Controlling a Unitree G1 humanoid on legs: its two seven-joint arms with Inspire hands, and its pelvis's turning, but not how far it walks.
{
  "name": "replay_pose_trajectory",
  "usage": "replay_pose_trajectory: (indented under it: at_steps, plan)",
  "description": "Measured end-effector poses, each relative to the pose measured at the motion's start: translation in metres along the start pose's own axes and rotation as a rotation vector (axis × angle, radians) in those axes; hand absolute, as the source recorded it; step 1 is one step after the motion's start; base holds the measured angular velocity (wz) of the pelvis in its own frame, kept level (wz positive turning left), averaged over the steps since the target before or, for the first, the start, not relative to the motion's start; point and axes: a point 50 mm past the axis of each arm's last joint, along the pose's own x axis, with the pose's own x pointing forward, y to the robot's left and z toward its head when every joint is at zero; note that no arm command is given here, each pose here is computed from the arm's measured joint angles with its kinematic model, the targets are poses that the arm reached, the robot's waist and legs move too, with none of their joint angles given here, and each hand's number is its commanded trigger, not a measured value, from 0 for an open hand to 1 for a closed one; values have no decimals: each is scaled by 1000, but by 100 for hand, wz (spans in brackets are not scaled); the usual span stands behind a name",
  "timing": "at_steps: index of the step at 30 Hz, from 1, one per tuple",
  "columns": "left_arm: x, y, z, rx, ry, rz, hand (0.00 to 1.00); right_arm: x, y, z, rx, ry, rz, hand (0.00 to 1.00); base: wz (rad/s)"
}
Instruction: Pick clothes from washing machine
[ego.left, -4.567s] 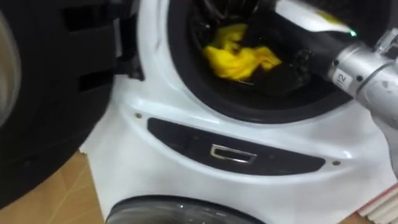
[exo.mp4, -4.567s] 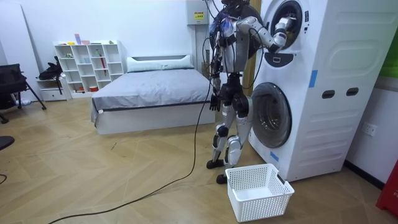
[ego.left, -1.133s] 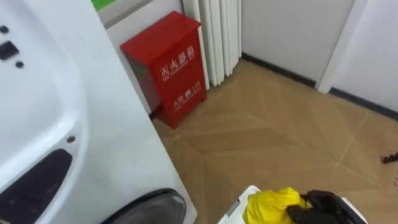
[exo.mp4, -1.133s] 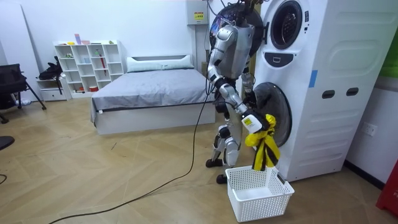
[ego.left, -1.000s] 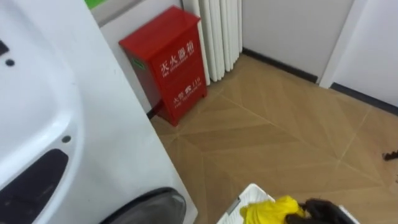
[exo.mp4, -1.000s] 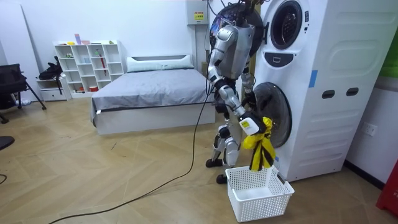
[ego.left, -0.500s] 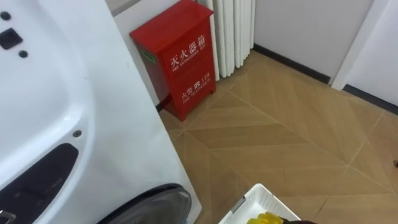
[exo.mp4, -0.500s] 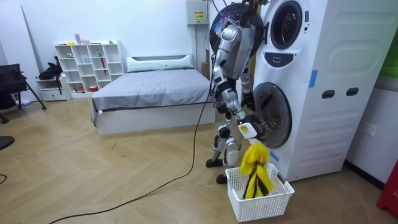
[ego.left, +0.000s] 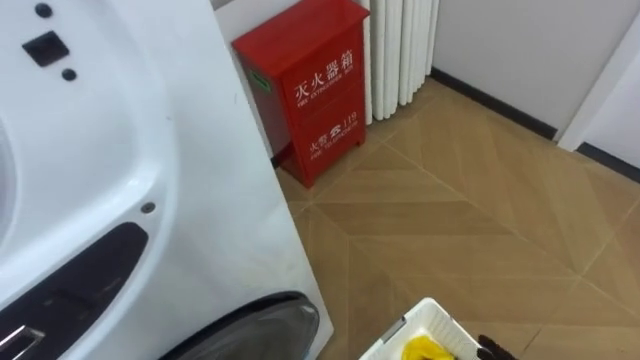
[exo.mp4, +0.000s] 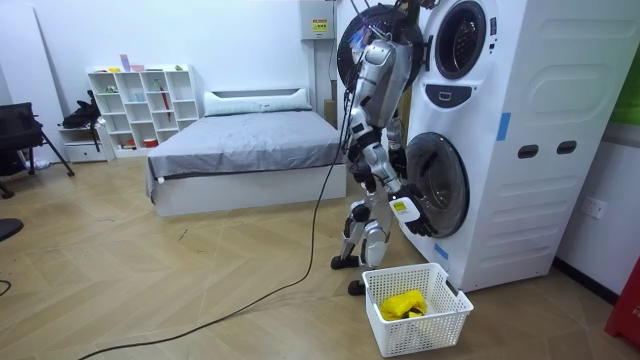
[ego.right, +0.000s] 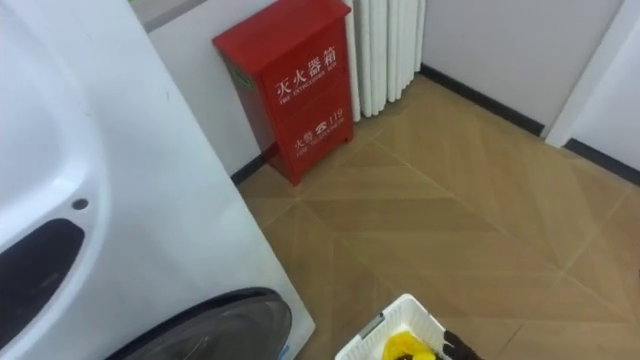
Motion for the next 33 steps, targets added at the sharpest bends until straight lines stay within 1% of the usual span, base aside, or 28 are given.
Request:
replay_pose_trajectory:
  at_steps: [6,12,15,17,18,21,23,25,30,33]
  plan:
    - [0,0,0,0,-7,0,0,-2,-2,-10,9,24,-5,0,9]
    - [-1,-2,-3,-3,-8,-1,0,-12,-6,-29,29,73,-19,0,13]
    - [-3,-1,-5,-5,-10,5,0,-22,-13,-50,45,142,-52,0,33]
    - [-5,0,-9,-28,-13,12,0,-32,-21,-73,64,228,-106,0,27]
    - [-5,0,-11,-36,-12,15,0,-35,-22,-78,67,245,-117,0,27]
    - [-6,2,-14,-24,-12,36,0,-49,-28,-102,92,335,-174,0,50]
    - [-7,4,-15,-14,-12,79,0,-54,-22,-118,140,394,-199,0,22]
    - [-7,3,-15,-15,-9,97,0,-54,-15,-125,161,417,-194,0,19]
    - [-8,1,-20,-50,20,145,0,-47,-8,-127,159,452,-205,0,16]
    - [-9,-1,-22,-52,30,163,0,-49,-5,-132,151,481,-210,0,20]
